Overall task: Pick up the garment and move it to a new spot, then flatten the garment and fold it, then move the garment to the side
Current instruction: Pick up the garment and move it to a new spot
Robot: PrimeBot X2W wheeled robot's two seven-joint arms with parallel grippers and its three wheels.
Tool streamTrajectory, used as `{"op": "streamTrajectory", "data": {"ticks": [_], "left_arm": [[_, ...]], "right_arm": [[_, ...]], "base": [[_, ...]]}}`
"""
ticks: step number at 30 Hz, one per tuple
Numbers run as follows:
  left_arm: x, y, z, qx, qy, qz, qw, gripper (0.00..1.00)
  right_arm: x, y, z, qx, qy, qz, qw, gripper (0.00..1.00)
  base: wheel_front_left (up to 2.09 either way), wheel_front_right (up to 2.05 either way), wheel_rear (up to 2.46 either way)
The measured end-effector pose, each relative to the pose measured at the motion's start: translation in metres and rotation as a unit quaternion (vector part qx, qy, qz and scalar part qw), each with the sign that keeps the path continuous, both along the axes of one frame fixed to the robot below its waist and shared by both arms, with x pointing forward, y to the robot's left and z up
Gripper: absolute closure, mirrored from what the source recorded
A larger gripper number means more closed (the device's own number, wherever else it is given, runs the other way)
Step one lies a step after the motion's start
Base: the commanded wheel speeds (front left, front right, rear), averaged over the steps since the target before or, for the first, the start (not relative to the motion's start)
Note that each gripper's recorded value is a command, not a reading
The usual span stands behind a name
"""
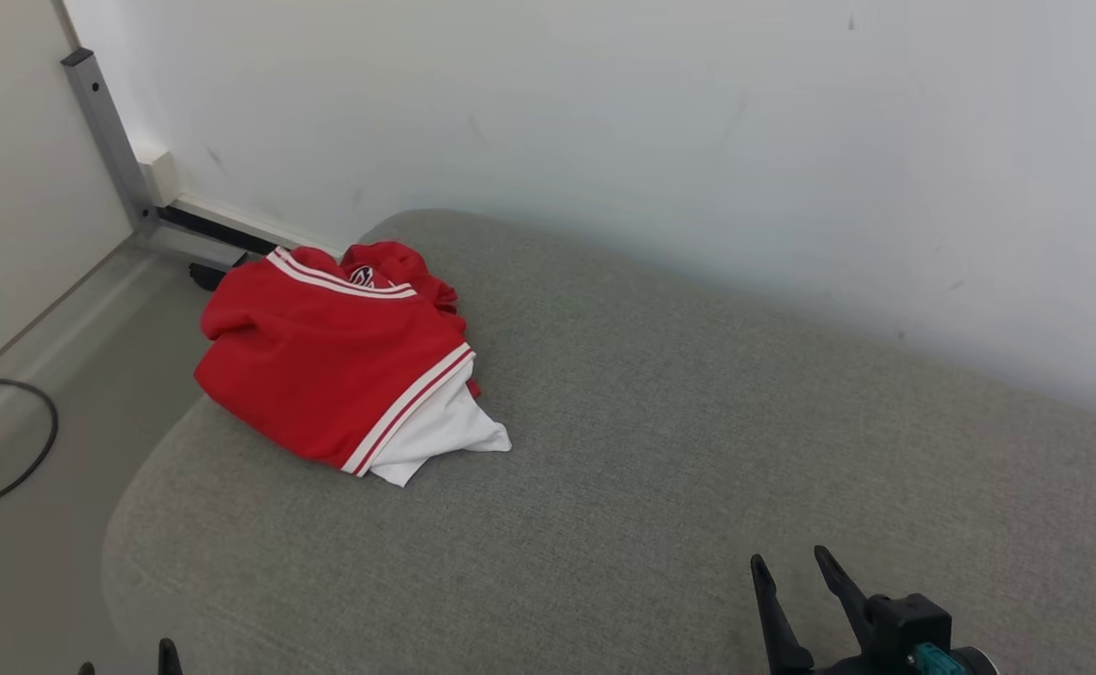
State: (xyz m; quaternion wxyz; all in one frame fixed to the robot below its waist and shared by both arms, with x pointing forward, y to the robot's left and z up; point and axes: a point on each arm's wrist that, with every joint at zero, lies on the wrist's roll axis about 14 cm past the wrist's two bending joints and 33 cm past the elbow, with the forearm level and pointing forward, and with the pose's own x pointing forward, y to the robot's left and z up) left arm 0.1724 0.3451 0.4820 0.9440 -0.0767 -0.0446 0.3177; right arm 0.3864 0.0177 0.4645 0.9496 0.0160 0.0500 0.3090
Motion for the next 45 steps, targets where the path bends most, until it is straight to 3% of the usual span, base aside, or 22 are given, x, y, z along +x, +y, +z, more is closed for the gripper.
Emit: {"op": "streamTrajectory", "data": {"ticks": [11, 18, 28, 32, 39, 45], "left_arm": [[-0.015, 0.005, -0.002, -0.006, 0.009, 0.032, 0.999, 0.0], [-0.002, 0.002, -0.005, -0.011, 0.01, 0.016, 1.0, 0.0], [0.098, 0.024, 0.052, 0.046, -0.021, -0.059, 0.997, 0.0], [0.143, 0.045, 0.064, 0.073, 0.028, -0.084, 0.993, 0.0], [0.228, 0.044, 0.029, -0.007, 0.135, -0.128, 0.983, 0.0], [0.254, 0.059, -0.016, -0.043, 0.22, -0.104, 0.969, 0.0]], "right_arm": [[0.003, 0.023, -0.009, -0.003, 0.013, 0.032, 0.999, 0.0], [0.003, 0.022, -0.011, -0.002, 0.015, 0.03, 0.999, 0.0], [0.01, 0.015, -0.019, -0.025, 0.012, 0.027, 0.999, 0.0], [0.018, 0.019, -0.013, -0.044, -0.004, 0.036, 0.998, 0.0], [0.039, -0.017, -0.017, -0.07, -0.002, -0.002, 0.998, 0.0], [0.045, -0.053, -0.036, -0.085, 0.028, -0.038, 0.995, 0.0]], "base": [[0.0, 0.0, 0.0], [0.0, 0.0, 0.0], [0.0, 0.0, 0.0], [0.0, 0.0, 0.0], [0.0, 0.0, 0.0], [0.0, 0.0, 0.0]]}}
